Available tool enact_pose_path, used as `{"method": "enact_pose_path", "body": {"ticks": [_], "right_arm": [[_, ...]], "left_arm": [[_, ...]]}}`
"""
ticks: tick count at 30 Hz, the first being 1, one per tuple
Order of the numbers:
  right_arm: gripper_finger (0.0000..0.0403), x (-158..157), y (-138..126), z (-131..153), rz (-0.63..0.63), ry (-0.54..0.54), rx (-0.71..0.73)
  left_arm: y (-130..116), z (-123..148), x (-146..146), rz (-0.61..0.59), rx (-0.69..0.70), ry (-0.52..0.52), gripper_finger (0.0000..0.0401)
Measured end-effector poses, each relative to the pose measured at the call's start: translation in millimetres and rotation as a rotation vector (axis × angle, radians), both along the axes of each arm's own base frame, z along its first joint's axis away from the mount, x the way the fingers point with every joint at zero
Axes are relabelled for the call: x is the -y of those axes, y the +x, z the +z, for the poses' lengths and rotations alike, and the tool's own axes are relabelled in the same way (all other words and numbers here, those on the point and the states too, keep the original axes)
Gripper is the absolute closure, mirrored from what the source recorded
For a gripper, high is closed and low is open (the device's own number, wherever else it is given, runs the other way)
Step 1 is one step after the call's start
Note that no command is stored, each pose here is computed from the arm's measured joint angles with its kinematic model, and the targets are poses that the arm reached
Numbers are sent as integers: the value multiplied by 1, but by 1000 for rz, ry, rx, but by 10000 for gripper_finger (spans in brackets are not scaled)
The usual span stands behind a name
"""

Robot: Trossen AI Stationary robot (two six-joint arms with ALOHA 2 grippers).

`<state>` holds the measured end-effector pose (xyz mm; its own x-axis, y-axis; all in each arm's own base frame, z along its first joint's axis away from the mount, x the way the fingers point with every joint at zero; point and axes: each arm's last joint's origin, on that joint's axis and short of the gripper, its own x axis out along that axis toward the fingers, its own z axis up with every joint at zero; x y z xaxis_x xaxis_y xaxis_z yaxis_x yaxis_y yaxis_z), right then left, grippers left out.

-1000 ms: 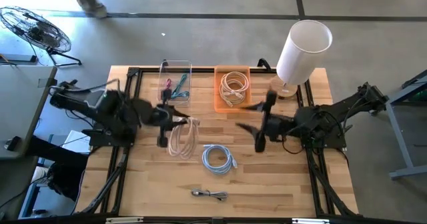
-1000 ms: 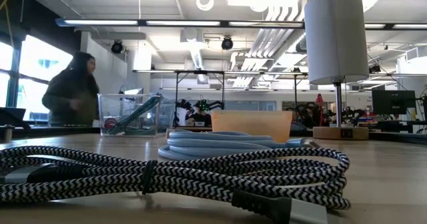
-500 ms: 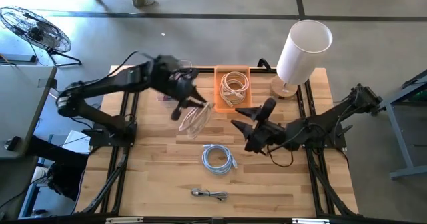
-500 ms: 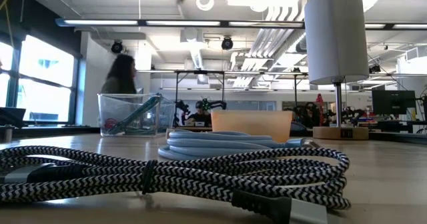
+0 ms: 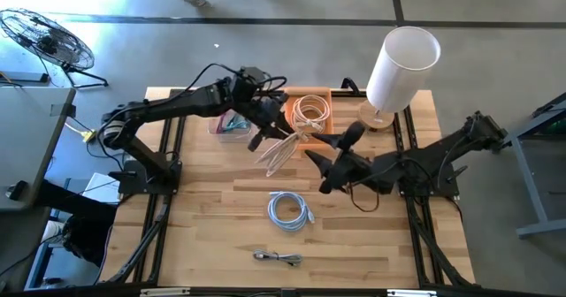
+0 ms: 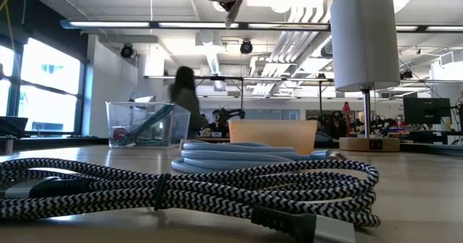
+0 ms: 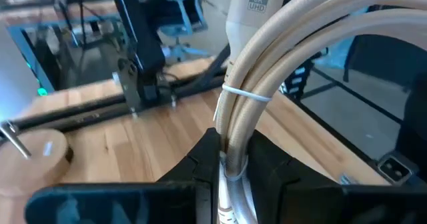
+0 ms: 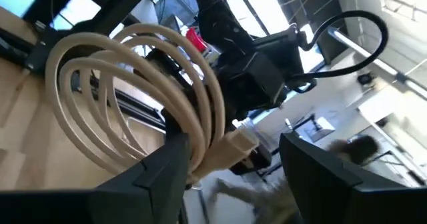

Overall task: Pick & Place USB Port
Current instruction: Put the white HDMI cable into the orange bin

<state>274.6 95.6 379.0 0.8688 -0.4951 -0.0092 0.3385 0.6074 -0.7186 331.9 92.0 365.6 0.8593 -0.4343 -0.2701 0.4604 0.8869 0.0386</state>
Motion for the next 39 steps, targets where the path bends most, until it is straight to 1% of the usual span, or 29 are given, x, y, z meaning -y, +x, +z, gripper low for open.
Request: {"method": "enact_pose_path", "body": {"ticks": [13, 22, 24, 27, 29, 33, 36, 38, 39], "right_arm": [[179, 12, 15, -8, 107, 109, 24], [179, 17, 17, -8, 119, 143, 44], [179, 19, 18, -8, 116, 143, 44], [179, 21, 19, -8, 129, 144, 43], [179, 23, 19, -8, 136, 153, 46], [180, 27, 21, -9, 133, 196, 55], [200, 29, 21, -10, 124, 216, 51], [231, 29, 21, -11, 118, 226, 50], [253, 29, 21, -11, 115, 235, 55]], "left_arm": [[2, -1, -1, 3, 7, 10, 355], [2, -1, 0, 7, 0, 0, 356], [5, -4, -1, 6, -3, -12, 356], [9, -8, 0, 15, -39, -59, 356], [14, -11, 4, 0, -40, -68, 356], [17, -14, 7, -11, -56, -75, 358], [17, -15, 9, -4, -58, -71, 359], [17, -15, 9, -6, -62, -73, 363], [17, -16, 9, -8, -64, -74, 363]]}}
